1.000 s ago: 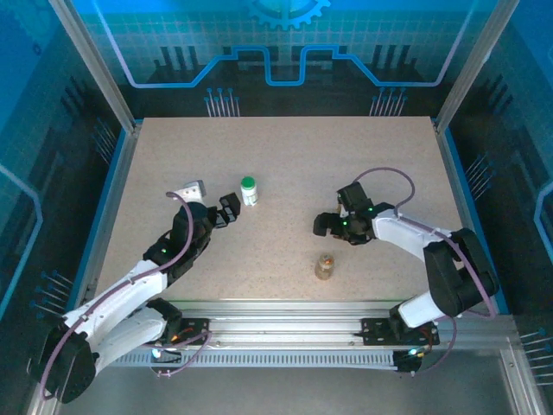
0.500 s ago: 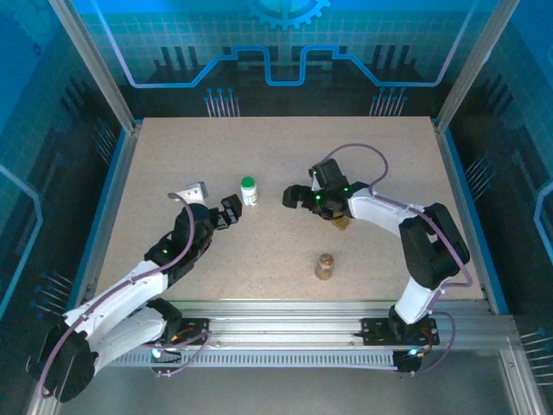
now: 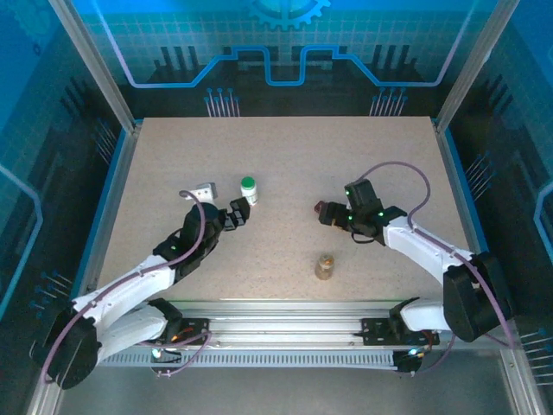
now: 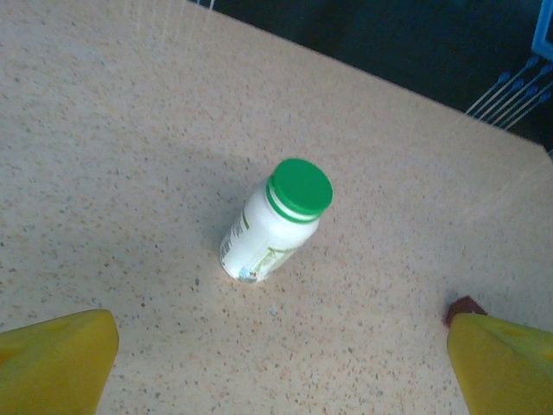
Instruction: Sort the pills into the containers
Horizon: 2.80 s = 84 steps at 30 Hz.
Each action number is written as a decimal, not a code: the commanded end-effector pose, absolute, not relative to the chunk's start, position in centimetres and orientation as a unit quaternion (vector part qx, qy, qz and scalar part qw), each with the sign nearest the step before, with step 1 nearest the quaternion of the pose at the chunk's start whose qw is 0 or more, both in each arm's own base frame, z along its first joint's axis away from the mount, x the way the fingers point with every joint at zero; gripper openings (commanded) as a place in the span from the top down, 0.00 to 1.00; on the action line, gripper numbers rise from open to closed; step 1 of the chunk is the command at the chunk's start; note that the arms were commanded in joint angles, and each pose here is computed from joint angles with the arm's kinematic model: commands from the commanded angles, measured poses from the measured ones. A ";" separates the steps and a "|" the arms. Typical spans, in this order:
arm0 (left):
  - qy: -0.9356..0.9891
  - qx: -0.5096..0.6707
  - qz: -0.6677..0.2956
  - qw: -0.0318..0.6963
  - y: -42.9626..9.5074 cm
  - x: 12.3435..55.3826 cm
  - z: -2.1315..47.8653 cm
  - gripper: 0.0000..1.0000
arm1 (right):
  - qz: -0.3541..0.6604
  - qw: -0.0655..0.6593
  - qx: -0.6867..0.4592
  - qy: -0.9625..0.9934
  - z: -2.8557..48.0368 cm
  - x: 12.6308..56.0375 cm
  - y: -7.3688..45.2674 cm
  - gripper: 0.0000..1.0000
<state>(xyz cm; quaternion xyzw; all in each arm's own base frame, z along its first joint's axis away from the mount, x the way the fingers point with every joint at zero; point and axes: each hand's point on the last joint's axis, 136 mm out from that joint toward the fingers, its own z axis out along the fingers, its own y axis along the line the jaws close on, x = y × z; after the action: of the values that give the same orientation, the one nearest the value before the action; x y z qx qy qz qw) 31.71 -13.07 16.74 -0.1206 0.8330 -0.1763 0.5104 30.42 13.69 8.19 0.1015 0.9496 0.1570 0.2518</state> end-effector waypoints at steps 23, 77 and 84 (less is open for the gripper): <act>0.832 -0.032 -0.195 0.518 -17.9 32.7 18.6 0.02 | 0.159 0.212 0.069 0.962 2.6 36.1 13.0 0.49; 0.868 0.105 -0.192 0.445 -25.4 36.1 16.4 0.06 | 0.222 0.214 -0.054 0.950 3.3 46.9 16.4 0.48; 0.877 0.164 -0.168 0.420 -27.5 37.8 15.5 0.19 | 0.220 0.218 -0.049 0.949 3.1 46.7 16.3 0.44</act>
<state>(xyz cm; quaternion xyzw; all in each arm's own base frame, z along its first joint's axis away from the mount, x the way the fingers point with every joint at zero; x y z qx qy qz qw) 37.21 -25.94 14.78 0.1185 0.8806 -0.1740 0.4246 47.25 16.62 3.55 -0.0502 0.9486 0.2132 0.2284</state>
